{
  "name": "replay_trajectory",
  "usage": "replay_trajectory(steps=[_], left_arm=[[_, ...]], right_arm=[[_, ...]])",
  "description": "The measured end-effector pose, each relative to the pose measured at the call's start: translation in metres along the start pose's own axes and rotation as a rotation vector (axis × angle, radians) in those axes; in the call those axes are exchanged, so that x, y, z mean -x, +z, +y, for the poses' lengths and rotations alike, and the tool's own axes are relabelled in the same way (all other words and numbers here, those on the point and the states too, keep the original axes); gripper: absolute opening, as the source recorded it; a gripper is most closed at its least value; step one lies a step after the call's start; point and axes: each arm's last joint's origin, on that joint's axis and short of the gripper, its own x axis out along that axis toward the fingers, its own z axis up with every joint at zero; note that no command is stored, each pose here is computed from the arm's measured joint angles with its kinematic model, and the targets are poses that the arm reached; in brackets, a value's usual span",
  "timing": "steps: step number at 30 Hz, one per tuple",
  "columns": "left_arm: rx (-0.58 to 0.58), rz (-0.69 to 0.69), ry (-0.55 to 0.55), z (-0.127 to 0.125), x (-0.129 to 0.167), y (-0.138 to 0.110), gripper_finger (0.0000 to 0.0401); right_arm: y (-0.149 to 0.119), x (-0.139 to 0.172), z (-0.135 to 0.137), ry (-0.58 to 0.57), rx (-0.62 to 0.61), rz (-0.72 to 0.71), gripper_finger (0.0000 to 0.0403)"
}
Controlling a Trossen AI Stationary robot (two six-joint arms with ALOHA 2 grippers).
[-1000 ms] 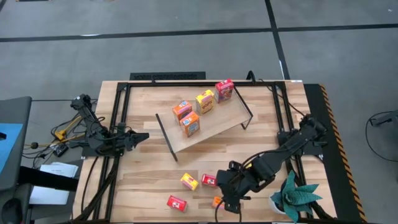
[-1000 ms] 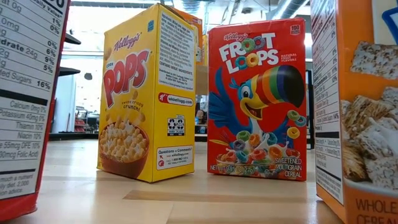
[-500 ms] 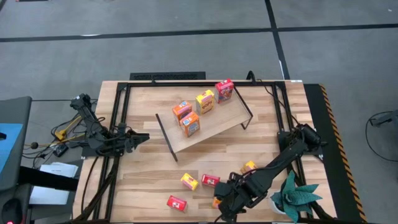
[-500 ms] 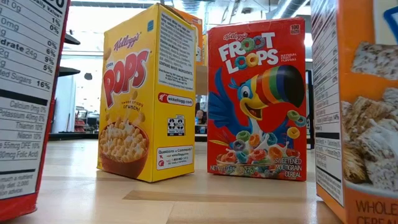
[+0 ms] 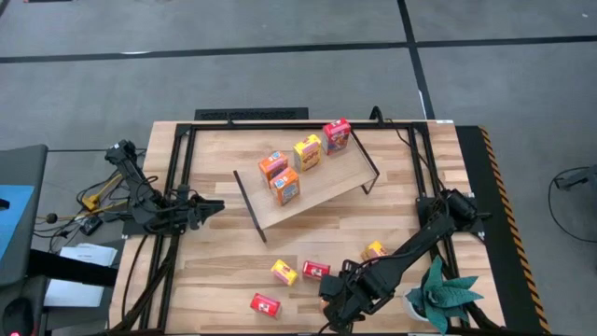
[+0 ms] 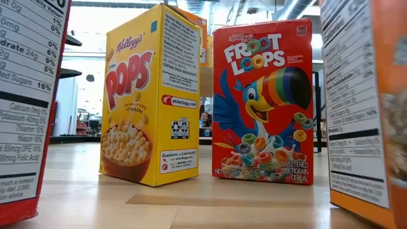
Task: Stack cereal on shelf
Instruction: Put the orange cereal box on the shelf aligned with the other orange cereal box
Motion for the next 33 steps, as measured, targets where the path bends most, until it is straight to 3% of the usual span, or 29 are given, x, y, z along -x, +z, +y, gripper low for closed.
replay_trajectory(steps=[6, 17, 23, 33], left_arm=[[0.000, 0.000, 0.000, 0.000, 0.000, 0.000, 0.0249], [-0.001, -0.001, 0.001, 0.000, 0.000, 0.000, 0.0249], [-0.001, -0.002, 0.001, 0.000, 0.000, 0.000, 0.0249], [0.005, -0.003, 0.003, 0.000, 0.000, 0.000, 0.0249]], right_arm=[[-0.001, -0.001, 0.000, 0.006, 0.034, 0.025, 0.0263], [0.014, 0.023, -0.011, 0.079, 0.083, 0.028, 0.0129], [0.036, 0.067, -0.038, 0.130, 0.127, -0.042, 0.0131], [0.082, 0.144, -0.121, 0.111, 0.155, -0.256, 0.0135]])
